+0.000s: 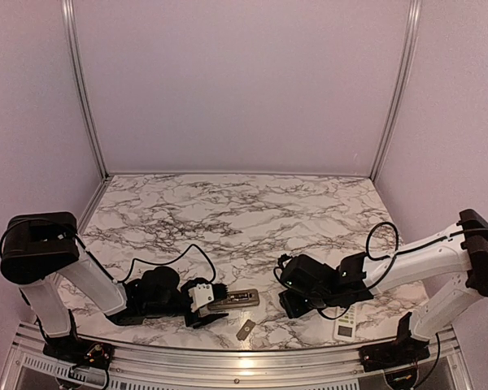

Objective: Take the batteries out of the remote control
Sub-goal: Place the remote control without the battery cover at the center of the board, then pick up the screwdriver from the center of the board.

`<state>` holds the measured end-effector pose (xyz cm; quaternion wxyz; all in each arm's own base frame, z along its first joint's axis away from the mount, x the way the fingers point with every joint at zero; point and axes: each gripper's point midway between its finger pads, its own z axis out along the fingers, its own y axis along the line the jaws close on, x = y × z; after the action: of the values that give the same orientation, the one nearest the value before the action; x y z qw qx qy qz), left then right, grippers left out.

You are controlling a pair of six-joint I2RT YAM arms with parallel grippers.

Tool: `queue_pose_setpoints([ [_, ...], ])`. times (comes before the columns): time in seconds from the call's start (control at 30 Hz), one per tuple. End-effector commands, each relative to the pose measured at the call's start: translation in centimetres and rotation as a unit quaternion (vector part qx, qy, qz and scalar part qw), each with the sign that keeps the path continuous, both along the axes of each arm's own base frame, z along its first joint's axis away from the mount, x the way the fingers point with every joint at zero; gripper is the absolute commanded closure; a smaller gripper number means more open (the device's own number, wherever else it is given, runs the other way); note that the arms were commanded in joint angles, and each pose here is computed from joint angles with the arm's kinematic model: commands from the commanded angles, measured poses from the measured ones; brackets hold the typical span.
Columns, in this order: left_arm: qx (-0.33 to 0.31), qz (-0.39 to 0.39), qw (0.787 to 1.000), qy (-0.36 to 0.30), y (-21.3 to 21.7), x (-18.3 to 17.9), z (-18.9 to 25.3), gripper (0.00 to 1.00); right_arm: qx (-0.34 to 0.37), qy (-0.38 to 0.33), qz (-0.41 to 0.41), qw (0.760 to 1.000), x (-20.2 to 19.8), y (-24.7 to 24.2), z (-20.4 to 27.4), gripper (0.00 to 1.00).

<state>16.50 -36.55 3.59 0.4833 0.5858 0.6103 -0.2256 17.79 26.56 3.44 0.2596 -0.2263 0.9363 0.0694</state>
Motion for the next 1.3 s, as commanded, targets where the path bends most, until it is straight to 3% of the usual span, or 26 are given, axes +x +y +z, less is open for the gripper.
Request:
queue_pose_setpoints([
  [0.0,-0.010,-0.003,1.000,0.003,-0.2,0.1,0.3,0.25,-0.005,0.013,-0.008,1.000,0.1,-0.1,-0.5,0.40],
  [0.33,-0.043,-0.004,0.999,0.003,0.2,-0.1,1.9,0.19,-0.008,0.017,-0.014,1.000,0.2,-1.0,-1.2,0.53],
  [0.7,-0.109,-0.012,0.994,0.024,1.4,0.2,4.6,0.19,0.000,0.017,-0.020,1.000,0.7,-2.0,-2.2,0.77],
  [0.97,-0.134,-0.022,0.990,0.031,1.9,0.0,5.7,0.19,0.024,-0.013,-0.010,1.000,1.6,-1.1,0.0,0.99],
  [1.27,-0.160,-0.046,0.985,0.043,2.4,-0.7,6.8,0.22,0.081,-0.072,0.046,0.993,2.1,0.6,4.6,1.00],
])
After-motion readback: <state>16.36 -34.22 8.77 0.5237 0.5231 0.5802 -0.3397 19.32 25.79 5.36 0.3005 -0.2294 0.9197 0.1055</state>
